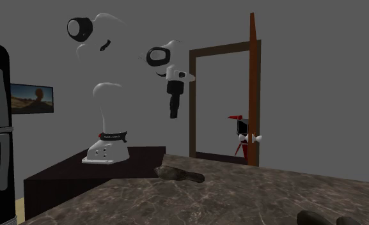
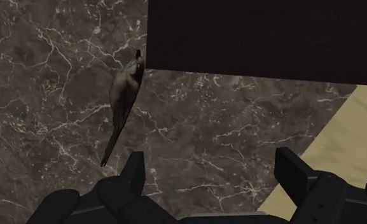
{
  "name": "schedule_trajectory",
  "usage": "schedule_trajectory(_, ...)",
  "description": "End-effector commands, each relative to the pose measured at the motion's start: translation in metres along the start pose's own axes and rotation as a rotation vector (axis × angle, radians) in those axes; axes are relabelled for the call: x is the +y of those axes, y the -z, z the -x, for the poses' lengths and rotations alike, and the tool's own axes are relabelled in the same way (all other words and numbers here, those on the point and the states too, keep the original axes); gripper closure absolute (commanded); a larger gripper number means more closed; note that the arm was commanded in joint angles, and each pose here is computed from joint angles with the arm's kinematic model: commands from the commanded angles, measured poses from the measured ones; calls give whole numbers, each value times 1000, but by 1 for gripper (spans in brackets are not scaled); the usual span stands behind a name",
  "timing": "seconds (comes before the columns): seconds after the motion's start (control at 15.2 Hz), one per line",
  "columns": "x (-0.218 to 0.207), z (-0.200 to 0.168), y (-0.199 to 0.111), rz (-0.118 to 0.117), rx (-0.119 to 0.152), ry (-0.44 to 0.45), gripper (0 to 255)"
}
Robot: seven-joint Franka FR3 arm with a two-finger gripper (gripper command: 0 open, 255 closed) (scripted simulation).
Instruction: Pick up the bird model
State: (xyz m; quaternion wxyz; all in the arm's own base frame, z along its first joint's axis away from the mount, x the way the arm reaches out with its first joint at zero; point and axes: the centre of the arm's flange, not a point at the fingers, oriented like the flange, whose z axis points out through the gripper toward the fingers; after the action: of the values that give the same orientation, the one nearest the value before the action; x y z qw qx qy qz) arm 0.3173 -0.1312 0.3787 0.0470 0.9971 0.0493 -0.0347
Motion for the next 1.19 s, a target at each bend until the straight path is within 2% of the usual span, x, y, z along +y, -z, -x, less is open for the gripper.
schedule_trajectory(0.0,12,-2,-23,14,1,1,0)
schedule_trajectory(0.86,102,-19,-160,94,-10,1,0)
schedule_trajectory(1.12,101,-21,-176,95,-10,1,0)
